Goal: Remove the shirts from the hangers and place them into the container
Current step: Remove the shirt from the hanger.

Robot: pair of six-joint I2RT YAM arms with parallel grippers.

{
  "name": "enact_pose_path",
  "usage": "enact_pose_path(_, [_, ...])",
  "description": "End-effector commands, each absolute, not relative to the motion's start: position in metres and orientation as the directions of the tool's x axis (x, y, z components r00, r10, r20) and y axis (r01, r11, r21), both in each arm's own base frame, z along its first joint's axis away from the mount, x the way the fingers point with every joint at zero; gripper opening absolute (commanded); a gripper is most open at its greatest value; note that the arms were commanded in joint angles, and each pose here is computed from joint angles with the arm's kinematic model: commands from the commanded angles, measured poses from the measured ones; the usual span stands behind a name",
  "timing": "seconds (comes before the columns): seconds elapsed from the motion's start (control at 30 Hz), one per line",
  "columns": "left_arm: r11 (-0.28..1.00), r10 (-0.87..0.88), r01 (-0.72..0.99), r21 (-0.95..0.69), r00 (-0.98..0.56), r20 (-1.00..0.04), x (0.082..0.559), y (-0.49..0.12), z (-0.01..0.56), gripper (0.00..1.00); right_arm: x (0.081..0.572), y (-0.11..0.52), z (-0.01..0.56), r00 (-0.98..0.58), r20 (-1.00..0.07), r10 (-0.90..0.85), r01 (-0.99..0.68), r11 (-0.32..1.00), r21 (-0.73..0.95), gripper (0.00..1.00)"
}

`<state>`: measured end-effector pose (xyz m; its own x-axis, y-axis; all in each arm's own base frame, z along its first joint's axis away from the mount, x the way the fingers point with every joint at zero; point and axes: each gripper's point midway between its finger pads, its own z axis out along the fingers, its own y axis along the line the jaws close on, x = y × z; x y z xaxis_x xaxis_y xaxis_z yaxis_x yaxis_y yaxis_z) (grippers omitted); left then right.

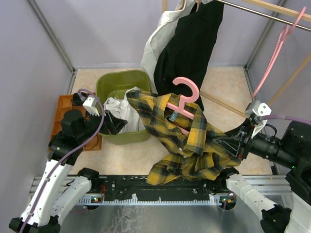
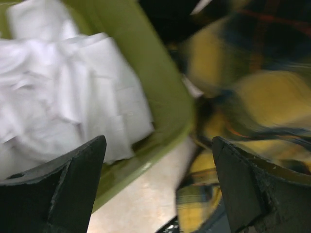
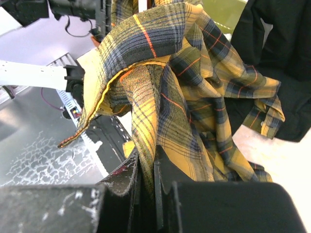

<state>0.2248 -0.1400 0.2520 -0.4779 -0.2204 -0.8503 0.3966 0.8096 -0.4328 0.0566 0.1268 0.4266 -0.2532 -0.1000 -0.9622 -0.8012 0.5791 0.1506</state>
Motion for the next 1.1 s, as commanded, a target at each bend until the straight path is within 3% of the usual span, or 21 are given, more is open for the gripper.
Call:
enact_pose_path(0.0, [0.57, -0.098, 0.595, -0.567, -0.636, -0.765, 0.175, -0.186, 0.267, 0.94, 0.058, 0.124, 0.447, -0.194, -0.978, -0.077, -0.796, 0.595, 0.111, 0.0])
enact_pose_path(0.13, [0.484, 0.032, 0.603, -0.634, -0.736, -0.676, 0.151, -0.195, 0.239, 0.94, 0.04, 0.128, 0.464, -0.145, -0.988, -0.052, -0.837, 0.539, 0.095, 0.0])
enact_pose_path(0.37, [0.528, 0.116, 0.54, -0.656, -0.811, -0.574, 0.153, -0.192, 0.207, 0.94, 0.015, 0.129, 0.484, -0.072, -0.997, -0.02, -0.88, 0.472, 0.054, 0.0])
enact_pose_path(0.5, [0.642, 0.061, 0.486, -0.593, -0.803, -0.592, 0.185, -0.184, 0.195, 0.96, 0.012, 0.132, 0.481, -0.084, -0.996, -0.022, -0.894, 0.444, 0.066, 0.0])
enact_pose_path(0.63, [0.821, -0.11, 0.286, -0.495, -0.771, -0.628, 0.243, -0.162, 0.182, 0.96, 0.02, 0.138, 0.469, -0.101, -0.994, -0.035, -0.9, 0.429, 0.076, 0.0])
enact_pose_path(0.87, [0.867, -0.189, 0.172, -0.468, -0.755, -0.628, 0.298, -0.16, 0.185, 0.94, 0.044, 0.149, 0.439, -0.161, -0.985, -0.066, -0.902, 0.416, 0.12, 0.0])
enact_pose_path(1.07, [0.887, -0.286, 0.062, -0.457, -0.704, -0.65, 0.282, -0.136, 0.192, 0.94, 0.092, 0.148, 0.39, -0.322, -0.941, -0.105, -0.807, 0.55, 0.215, 0.0])
